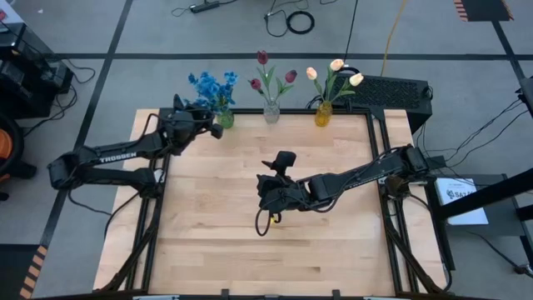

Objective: Sort flowers into vase by color
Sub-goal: Put the blue flowers into the green flower vase

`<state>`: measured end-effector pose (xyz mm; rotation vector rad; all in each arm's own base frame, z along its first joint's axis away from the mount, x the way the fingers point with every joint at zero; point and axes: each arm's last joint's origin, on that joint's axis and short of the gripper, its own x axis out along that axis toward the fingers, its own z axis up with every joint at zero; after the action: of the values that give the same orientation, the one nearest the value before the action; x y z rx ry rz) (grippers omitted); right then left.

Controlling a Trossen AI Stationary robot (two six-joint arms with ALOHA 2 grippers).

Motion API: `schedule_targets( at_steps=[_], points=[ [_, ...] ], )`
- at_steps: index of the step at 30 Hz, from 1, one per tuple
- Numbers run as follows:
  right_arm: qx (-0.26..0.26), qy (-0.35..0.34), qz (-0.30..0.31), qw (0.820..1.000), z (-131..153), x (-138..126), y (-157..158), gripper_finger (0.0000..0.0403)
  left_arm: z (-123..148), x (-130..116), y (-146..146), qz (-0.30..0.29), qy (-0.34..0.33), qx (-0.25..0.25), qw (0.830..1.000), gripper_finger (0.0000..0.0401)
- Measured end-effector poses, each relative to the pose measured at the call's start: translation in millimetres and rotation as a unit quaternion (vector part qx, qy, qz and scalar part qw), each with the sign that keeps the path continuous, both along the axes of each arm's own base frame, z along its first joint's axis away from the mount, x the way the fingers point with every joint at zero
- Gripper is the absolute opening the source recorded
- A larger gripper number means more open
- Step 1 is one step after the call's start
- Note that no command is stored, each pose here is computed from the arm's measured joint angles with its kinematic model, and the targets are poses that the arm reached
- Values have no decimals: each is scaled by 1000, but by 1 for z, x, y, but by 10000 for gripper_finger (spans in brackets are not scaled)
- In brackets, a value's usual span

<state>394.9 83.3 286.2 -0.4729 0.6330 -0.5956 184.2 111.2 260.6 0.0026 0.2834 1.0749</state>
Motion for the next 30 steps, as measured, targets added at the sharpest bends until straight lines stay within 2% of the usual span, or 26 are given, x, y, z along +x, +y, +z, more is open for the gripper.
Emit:
schedule_targets(
  at_steps=[13, 21, 24, 27, 30],
  points=[
    [0, 0, 0, 1000, 0, 0, 0, 222, -16, 10, 5, 4, 25, -24, 999, 86],
    [0, 1, 0, 1000, 0, 0, 0, 222, -28, 9, 7, 30, 52, -54, 997, 86],
    [-1, 3, 0, 1000, 0, 0, 0, 222, -28, 9, 8, 34, 42, -59, 997, 87],
    [-1, 4, 0, 1000, 0, 0, 0, 222, -26, 9, 7, 13, 34, -66, 997, 105],
    [-1, 4, 0, 1000, -1, 0, 0, 222, -27, 8, 3, -3, 37, -81, 996, 148]
  ],
)
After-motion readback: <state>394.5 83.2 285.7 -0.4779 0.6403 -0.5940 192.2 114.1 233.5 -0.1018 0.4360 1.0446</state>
